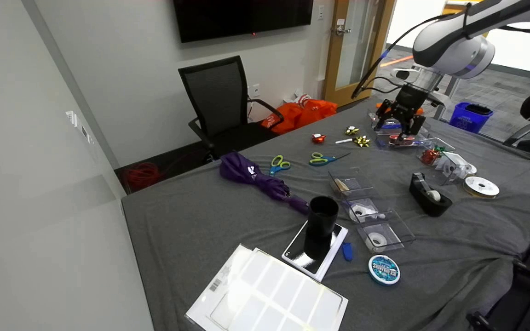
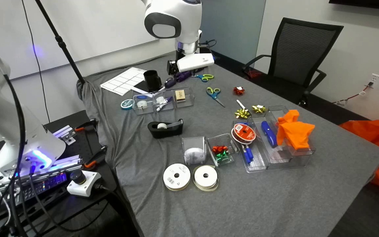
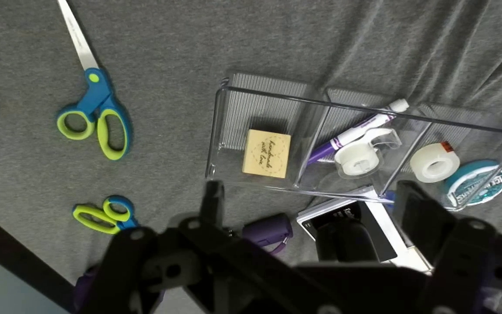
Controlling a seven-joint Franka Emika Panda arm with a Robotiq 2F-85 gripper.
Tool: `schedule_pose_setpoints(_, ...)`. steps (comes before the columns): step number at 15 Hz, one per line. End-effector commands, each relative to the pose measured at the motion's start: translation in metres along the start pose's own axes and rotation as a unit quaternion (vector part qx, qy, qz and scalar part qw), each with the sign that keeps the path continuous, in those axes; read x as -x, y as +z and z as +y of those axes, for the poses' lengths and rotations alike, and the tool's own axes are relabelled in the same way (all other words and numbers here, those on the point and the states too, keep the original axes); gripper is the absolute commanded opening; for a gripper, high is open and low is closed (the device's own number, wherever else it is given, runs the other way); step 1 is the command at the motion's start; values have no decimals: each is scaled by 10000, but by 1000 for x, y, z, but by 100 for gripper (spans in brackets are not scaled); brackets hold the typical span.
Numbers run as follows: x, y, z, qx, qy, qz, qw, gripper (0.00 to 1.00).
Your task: Remove the brown object from the top compartment of the clear case on the left and put it on the table
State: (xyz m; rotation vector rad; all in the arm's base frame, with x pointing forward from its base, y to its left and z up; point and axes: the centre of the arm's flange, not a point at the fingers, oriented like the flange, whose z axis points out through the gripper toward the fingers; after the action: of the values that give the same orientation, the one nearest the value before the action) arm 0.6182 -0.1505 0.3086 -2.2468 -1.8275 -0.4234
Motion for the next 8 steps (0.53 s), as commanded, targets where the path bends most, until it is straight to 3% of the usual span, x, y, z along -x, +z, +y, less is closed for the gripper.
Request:
schedule_pose_setpoints(1,2,23,14,14,-27,-126,9999,100)
schedule_pose_setpoints(5,5,71,28,68,232,-8,9997,100)
schedule_pose_setpoints(8,6,108,35,-146,273,225,9993,100)
